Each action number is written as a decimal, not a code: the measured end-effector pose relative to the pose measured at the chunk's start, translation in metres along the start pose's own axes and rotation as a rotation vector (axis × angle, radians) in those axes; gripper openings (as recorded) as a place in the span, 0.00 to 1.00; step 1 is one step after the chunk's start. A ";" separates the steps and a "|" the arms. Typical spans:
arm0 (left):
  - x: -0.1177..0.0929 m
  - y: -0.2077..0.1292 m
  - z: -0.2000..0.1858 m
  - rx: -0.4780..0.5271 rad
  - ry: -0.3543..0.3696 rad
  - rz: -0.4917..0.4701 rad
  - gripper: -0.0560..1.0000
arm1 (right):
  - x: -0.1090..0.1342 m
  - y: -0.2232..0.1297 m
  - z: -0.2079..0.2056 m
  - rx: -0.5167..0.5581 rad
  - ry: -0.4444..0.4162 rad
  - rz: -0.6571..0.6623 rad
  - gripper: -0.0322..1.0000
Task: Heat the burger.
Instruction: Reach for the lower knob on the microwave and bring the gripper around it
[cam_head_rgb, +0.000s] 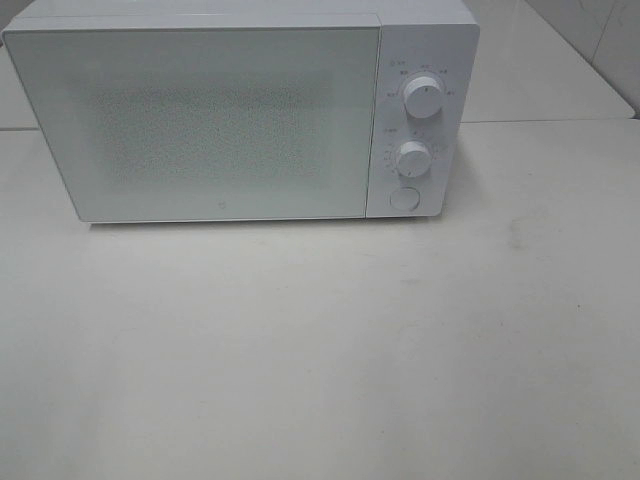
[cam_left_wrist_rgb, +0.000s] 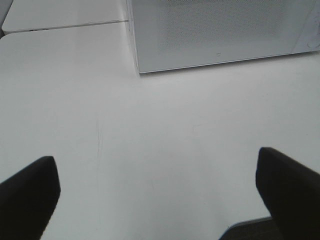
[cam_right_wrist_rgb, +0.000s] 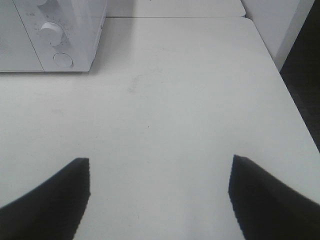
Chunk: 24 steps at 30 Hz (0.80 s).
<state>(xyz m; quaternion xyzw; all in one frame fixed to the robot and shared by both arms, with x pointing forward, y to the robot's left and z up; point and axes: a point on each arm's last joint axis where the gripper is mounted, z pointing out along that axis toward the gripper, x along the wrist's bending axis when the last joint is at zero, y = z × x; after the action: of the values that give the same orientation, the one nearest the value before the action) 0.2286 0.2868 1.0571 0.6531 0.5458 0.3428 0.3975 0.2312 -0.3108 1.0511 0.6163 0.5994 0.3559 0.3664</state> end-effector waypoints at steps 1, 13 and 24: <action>0.000 0.000 0.000 0.000 0.000 0.000 0.99 | 0.000 0.000 0.000 0.000 0.000 0.000 0.76; 0.000 0.000 0.000 0.000 0.000 -0.003 0.99 | 0.000 0.000 0.000 0.000 0.000 0.000 0.76; 0.000 0.000 0.000 0.000 0.000 -0.003 0.99 | 0.000 0.000 0.000 0.000 0.000 0.000 0.76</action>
<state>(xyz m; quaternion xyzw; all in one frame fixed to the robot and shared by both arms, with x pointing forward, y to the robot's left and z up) 0.2286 0.2868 1.0571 0.6523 0.5468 0.3422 0.3980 0.2312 -0.3108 1.0511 0.6163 0.5994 0.3559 0.3664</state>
